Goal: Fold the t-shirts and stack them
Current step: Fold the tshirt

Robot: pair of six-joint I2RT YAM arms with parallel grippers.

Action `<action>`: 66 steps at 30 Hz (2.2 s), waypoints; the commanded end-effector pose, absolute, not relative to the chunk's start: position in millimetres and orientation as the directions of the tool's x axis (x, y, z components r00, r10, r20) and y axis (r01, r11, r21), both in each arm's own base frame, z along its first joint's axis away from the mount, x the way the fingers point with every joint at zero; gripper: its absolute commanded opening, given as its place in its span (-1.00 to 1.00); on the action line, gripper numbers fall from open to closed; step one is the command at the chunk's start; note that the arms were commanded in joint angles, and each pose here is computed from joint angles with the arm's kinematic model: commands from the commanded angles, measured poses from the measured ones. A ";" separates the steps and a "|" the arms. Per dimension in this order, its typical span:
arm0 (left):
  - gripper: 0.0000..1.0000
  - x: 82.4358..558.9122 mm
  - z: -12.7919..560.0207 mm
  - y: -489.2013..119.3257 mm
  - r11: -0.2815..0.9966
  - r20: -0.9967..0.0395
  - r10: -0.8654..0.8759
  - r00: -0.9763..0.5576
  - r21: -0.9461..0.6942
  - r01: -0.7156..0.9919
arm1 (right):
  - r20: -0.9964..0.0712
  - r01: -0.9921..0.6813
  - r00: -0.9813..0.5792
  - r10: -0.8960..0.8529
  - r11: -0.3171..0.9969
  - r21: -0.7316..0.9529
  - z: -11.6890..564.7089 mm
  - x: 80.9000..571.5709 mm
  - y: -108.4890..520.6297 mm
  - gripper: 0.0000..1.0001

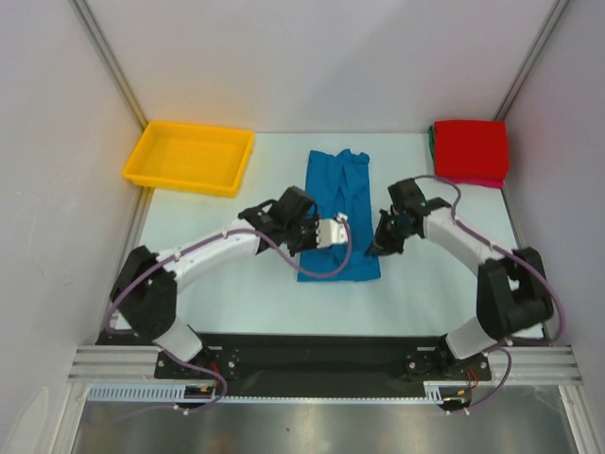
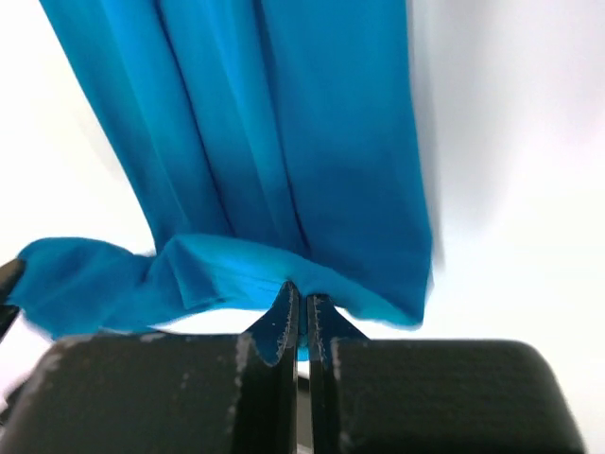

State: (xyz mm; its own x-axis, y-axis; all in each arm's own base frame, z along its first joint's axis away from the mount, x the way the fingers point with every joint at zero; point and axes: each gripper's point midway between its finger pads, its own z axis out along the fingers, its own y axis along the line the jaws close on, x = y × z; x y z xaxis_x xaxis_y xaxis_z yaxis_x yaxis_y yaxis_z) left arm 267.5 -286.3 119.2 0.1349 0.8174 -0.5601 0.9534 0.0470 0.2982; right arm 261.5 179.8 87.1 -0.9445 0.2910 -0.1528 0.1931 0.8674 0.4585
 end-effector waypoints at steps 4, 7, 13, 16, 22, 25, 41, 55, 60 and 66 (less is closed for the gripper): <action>-0.99 339.4 100.2 -277.3 0.240 -0.559 0.821 -0.116 0.155 0.958 | -0.259 0.070 -0.941 0.220 0.872 0.485 99.9 365.0 190.5 -1.00; -0.99 377.7 96.8 -273.4 0.316 -0.566 0.804 -0.183 0.146 0.937 | -0.230 0.103 -0.943 0.242 0.866 0.490 88.2 392.6 186.2 -1.00; -0.99 425.4 95.1 -286.5 0.349 -0.605 0.779 -0.165 0.200 0.916 | -0.210 0.132 -0.937 0.280 0.839 0.528 72.8 426.6 175.5 -1.00; -0.99 440.0 97.5 -293.2 0.367 -0.626 0.763 -0.160 0.217 0.904 | -0.193 0.137 -0.941 0.278 0.834 0.534 64.6 434.2 175.9 -1.00; -1.00 459.9 91.4 -291.2 0.395 -0.641 0.750 -0.162 0.239 0.887 | -0.206 0.136 -0.934 0.291 0.825 0.548 58.3 444.8 175.0 -0.99; -0.99 462.2 81.0 -291.2 0.394 -0.627 0.760 -0.173 0.231 0.890 | -0.216 0.144 -0.928 0.304 0.827 0.543 55.8 450.1 171.3 -0.48; 0.22 468.8 171.9 -246.9 0.663 -0.693 0.586 -0.420 0.111 0.741 | -0.411 0.010 -0.893 0.183 0.922 0.388 106.7 397.1 162.4 -0.17; 0.22 369.0 129.7 -261.3 0.573 -0.625 0.566 -0.538 -0.172 0.802 | -0.318 -0.032 -0.939 0.133 0.884 0.467 54.6 411.1 226.5 -0.66; 0.22 371.4 132.7 -260.1 0.575 -0.628 0.567 -0.533 -0.161 0.802 | -0.357 0.019 -0.920 0.164 0.927 0.376 42.3 452.0 207.0 -0.64; 0.23 374.6 127.3 -258.6 0.565 -0.612 0.601 -0.515 -0.130 0.815 | -0.435 0.049 -0.876 0.210 0.935 0.352 55.3 503.4 195.0 -0.63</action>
State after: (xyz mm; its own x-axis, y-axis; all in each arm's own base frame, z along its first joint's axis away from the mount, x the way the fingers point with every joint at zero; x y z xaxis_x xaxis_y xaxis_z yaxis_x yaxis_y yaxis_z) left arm 367.8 -255.6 114.8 -0.5482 0.5962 -0.5865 0.7993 0.5798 -0.1577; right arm 474.2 209.9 45.8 -0.9090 0.1864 -0.3729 0.0267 0.9187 0.3940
